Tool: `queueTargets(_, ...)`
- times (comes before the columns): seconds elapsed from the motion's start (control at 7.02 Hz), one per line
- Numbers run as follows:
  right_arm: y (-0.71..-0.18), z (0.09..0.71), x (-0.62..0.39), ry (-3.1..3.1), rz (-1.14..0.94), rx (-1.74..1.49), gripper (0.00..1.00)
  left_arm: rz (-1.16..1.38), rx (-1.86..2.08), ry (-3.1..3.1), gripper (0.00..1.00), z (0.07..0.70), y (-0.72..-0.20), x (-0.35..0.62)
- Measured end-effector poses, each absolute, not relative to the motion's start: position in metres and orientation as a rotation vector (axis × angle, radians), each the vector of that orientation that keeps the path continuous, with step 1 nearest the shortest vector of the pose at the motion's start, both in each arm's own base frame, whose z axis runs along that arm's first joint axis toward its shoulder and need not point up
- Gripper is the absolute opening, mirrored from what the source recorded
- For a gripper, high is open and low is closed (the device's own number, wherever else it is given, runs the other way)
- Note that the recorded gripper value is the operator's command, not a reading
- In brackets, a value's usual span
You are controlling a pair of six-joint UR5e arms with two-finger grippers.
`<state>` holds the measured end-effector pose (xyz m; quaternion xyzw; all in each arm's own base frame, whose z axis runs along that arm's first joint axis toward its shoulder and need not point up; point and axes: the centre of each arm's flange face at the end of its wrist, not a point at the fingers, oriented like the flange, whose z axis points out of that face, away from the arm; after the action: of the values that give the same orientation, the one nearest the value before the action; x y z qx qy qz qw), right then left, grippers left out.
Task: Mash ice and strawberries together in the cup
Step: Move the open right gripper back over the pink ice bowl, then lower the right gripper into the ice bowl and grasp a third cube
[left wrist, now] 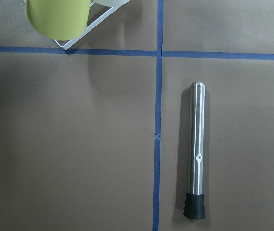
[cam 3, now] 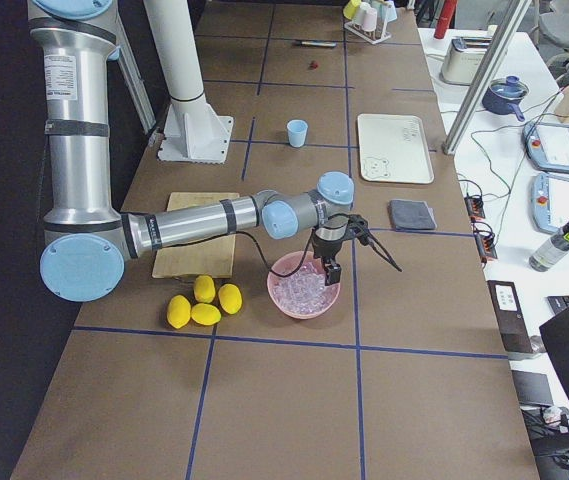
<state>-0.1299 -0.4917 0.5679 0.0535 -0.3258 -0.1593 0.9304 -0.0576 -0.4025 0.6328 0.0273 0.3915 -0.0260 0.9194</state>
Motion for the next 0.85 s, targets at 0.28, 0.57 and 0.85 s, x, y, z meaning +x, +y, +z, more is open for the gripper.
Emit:
queueTargets(0.28,-0.488,0.578,-0.129,-0.694,-0.329,0.081,0.98,-0.053,0.056,0.805,1.00,0.633,-0.402,-0.058)
queueTargets(0.57,-0.486,0.585,-0.129,-0.702,-0.326,0.063,0.95,-0.052,0.056,0.805,1.00,0.633,-0.402,-0.058)
queueTargets(0.85,-0.488,0.596,-0.131,-0.697,-0.322,0.044,0.95,-0.053,0.057,0.805,1.00,0.633,-0.402,-0.058)
